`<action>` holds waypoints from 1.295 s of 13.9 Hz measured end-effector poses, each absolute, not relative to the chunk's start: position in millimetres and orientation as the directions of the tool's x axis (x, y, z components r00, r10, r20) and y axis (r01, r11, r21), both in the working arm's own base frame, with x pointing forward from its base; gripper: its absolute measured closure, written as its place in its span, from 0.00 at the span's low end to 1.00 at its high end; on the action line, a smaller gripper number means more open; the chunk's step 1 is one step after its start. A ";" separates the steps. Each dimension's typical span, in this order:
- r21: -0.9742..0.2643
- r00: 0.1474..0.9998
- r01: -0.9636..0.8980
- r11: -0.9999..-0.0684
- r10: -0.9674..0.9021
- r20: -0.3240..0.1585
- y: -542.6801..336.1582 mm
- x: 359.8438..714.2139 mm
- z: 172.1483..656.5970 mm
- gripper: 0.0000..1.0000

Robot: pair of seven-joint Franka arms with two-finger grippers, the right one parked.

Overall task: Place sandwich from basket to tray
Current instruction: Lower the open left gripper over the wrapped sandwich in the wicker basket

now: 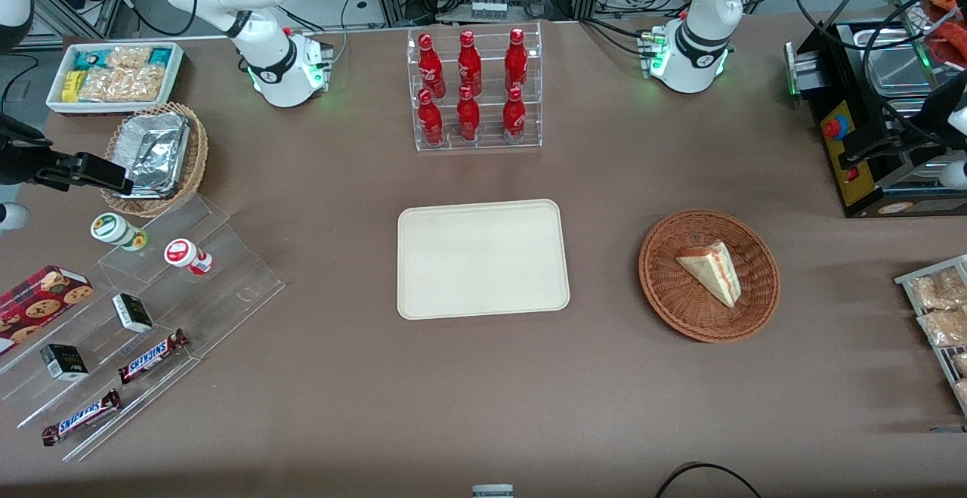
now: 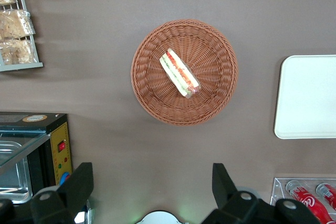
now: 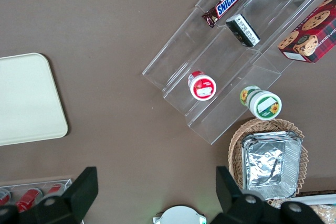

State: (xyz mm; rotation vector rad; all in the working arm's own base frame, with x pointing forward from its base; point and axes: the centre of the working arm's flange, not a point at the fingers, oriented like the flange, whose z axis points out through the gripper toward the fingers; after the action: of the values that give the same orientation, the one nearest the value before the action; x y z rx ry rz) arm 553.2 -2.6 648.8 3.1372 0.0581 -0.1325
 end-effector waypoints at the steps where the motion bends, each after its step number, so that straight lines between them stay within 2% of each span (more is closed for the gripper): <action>1: -0.001 0.996 0.037 -0.999 0.037 -0.087 -2.6 552.9 648.6 0.00; 5: -0.002 0.993 0.036 -0.999 0.036 -0.113 -2.5 554.6 635.6 0.00; 10: -0.003 0.989 0.036 -0.999 0.036 -0.142 -2.3 566.5 577.9 0.00; 16: -0.002 0.992 0.036 -0.999 0.036 -0.121 -2.3 573.0 493.6 0.00; 18: -0.001 0.994 0.037 -0.999 0.037 -0.098 -2.3 571.9 460.3 0.00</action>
State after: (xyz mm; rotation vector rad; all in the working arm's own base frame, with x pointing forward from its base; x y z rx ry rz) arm 571.9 -2.3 460.3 3.1368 0.0575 -0.1548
